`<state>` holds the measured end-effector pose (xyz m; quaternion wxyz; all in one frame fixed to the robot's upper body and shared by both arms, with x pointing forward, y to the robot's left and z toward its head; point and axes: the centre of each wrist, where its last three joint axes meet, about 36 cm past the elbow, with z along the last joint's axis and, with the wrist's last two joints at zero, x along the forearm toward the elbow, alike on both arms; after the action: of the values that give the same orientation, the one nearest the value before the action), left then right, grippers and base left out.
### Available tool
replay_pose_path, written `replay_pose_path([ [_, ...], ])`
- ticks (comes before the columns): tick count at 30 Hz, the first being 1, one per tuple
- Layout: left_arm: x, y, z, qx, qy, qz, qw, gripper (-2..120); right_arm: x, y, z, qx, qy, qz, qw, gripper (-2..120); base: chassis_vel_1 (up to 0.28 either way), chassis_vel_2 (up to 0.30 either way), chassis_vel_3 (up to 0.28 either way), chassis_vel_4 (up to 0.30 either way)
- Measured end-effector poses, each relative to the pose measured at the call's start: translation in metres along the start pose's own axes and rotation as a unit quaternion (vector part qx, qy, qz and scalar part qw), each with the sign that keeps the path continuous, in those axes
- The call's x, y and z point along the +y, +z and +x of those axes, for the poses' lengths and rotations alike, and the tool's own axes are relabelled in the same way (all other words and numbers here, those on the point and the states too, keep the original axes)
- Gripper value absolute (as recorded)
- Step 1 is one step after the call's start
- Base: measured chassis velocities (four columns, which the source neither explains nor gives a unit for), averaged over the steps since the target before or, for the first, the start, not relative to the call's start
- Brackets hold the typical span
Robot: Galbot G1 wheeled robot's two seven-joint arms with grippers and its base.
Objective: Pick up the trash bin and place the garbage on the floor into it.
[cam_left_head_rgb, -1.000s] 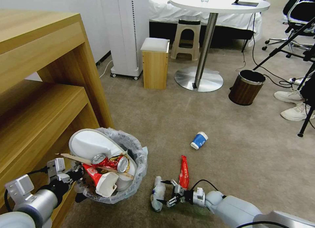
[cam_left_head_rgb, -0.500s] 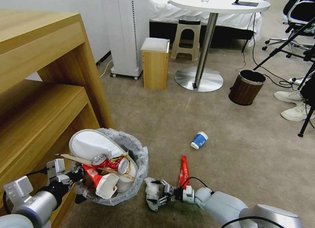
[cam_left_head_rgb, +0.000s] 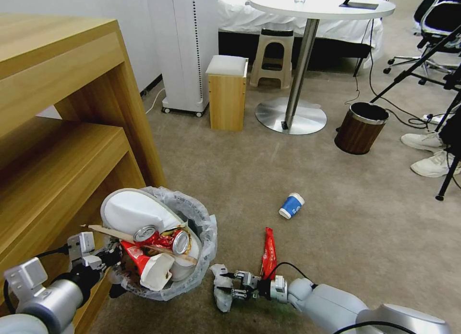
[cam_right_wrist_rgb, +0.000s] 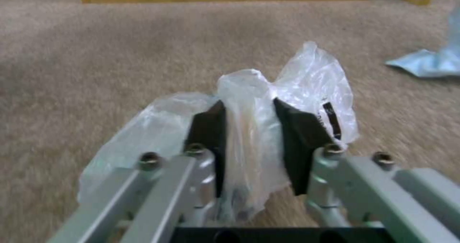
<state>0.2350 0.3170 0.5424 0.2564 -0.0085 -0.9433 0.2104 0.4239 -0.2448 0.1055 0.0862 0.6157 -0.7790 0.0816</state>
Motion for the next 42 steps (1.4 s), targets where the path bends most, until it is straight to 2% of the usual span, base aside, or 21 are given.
replay_pose_path([
  [2, 0.0, 0.001, 0.0, 0.001, 0.001, 0.001, 1.0, 0, -0.001, 0.001, 0.006, 0.002, 0.005, 0.0, 1.0, 13, 0.0, 0.0, 0.0, 0.0],
  [3, 0.0, 0.001, 0.0, 0.001, 0.001, 0.001, 1.0, 0, -0.001, 0.001, 0.006, 0.002, 0.005, 0.0, 1.0, 13, 0.0, 0.0, 0.0, 0.0],
  [5, 0.0, 0.001, 0.0, 0.001, 0.0, 0.001, 1.0, 0, -0.002, 0.001, 0.01, 0.002, 0.009, 0.001, 1.0, 2, 0.0, 0.0, 0.0, 0.0],
  [6, 0.0, 0.001, 0.0, 0.001, 0.001, 0.001, 1.0, 0, -0.003, 0.001, 0.011, 0.001, 0.01, 0.001, 1.0, 0, 0.0, 0.0, 0.0, 0.0],
  [13, -0.002, 0.002, 0.001, 0.002, 0.001, 0.002, 1.0, 0, -0.006, 0.0, 0.022, 0.003, 0.017, 0.003, 1.0, 0, 0.0, 0.0, 0.0, 0.0],
  [25, 0.0, 0.005, 0.001, 0.005, -0.005, -0.001, 1.0, 0, -0.025, -0.011, 0.06, -0.007, 0.045, 0.013, 0.999, 0, 0.0, 0.0, 0.0, 0.0],
  [31, 0.005, 0.006, -0.003, 0.009, -0.012, -0.003, 0.9999, 0, -0.042, -0.031, 0.083, -0.03, 0.064, 0.026, 0.997, 0, 0.0, 0.0, 0.0, 0.0],
  [42, 0.01, 0.008, -0.01, 0.015, -0.013, -0.007, 0.9998, 0, -0.053, -0.059, 0.1, -0.066, 0.083, 0.04, 0.994, 0, 0.0, 0.0, 0.0, 0.0],
])
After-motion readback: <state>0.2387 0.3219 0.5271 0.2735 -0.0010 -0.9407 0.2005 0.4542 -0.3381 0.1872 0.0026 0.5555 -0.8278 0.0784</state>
